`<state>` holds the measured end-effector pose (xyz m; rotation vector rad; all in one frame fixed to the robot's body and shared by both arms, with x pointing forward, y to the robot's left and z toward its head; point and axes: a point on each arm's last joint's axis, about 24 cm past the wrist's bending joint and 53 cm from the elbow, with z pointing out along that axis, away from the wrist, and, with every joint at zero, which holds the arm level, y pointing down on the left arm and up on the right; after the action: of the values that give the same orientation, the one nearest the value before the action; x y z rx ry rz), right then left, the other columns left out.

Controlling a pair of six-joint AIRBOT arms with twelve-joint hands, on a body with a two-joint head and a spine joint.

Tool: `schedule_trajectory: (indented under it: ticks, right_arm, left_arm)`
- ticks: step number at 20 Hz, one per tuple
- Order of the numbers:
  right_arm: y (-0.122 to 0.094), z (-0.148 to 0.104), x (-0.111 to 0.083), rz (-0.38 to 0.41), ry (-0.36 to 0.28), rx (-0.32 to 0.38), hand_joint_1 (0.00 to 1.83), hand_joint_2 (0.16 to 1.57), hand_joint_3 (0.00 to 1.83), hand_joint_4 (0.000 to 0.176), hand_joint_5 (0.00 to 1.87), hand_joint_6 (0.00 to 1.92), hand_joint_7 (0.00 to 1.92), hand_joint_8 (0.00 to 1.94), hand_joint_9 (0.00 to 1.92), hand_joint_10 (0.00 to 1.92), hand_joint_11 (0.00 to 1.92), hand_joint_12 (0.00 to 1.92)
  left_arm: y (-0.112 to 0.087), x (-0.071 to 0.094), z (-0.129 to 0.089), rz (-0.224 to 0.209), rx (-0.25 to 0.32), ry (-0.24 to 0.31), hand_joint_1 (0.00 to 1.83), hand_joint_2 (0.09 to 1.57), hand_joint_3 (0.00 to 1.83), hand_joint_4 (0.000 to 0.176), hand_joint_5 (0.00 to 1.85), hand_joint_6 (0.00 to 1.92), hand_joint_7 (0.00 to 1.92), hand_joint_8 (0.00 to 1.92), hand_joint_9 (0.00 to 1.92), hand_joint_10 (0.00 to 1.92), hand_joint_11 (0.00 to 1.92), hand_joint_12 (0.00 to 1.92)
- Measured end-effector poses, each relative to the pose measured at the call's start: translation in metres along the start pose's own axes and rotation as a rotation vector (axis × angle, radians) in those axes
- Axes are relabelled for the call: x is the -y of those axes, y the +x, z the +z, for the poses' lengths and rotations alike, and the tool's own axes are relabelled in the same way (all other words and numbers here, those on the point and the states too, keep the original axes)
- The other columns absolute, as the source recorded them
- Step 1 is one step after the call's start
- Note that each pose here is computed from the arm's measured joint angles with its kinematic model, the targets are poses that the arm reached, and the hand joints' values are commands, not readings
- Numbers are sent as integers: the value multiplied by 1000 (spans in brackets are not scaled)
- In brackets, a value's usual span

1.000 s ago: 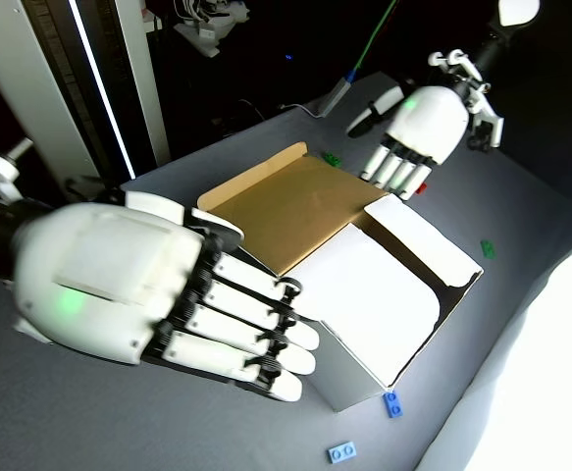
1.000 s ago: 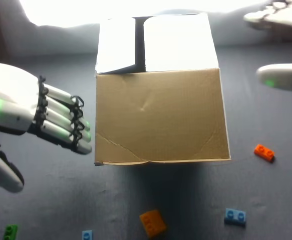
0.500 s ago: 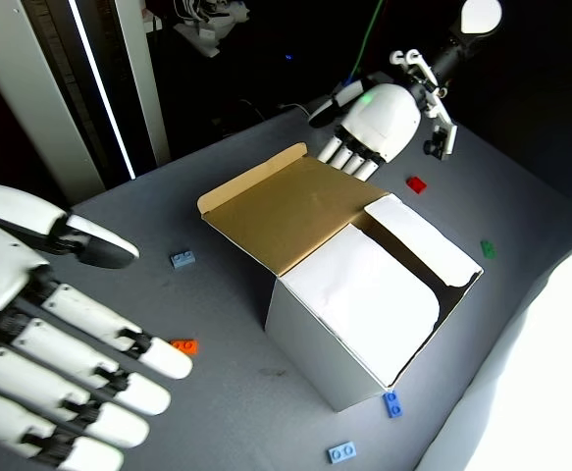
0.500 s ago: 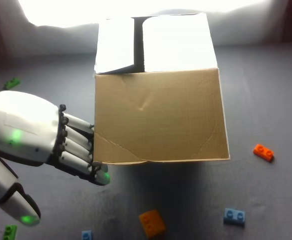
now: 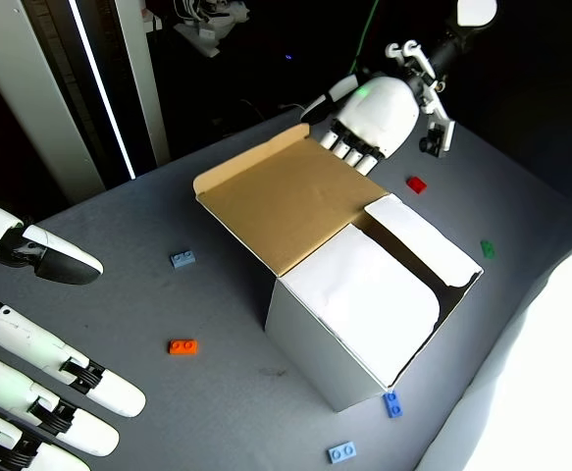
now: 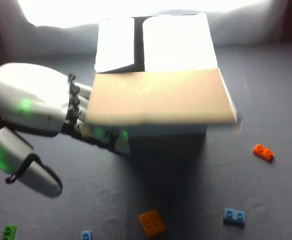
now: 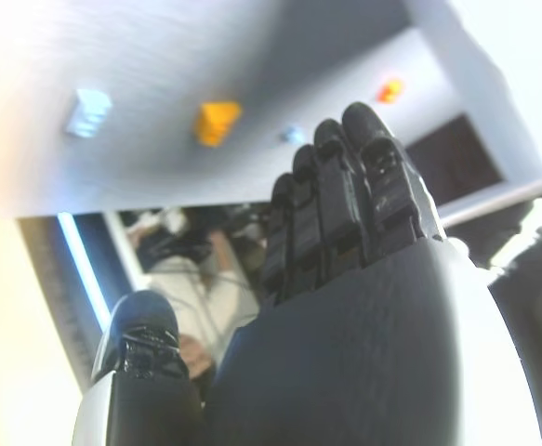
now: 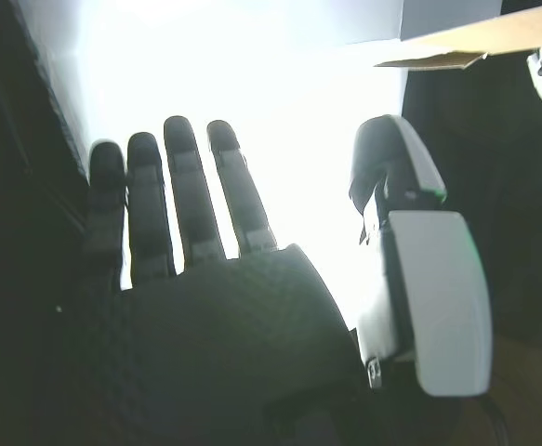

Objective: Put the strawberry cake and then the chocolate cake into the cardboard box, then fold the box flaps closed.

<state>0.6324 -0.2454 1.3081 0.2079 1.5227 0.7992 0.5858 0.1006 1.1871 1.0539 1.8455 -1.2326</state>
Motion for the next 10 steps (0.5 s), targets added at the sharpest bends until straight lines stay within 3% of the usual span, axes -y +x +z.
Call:
schedule_trajectory:
  ticks: [6,10]
  right_arm:
    - [-4,0,-2,2,-8,15,0,1245,4,0,184,4,201,3,154,2,0,378]
    - [-4,1,-3,-1,-9,15,0,1251,3,0,174,5,191,5,148,6,0,341]
  left_arm:
    - [-66,14,-19,40,142,26,0,1128,0,0,191,1,264,2,246,4,0,812]
    - [-86,8,-22,63,181,13,0,1129,0,0,195,5,253,3,252,4,0,767]
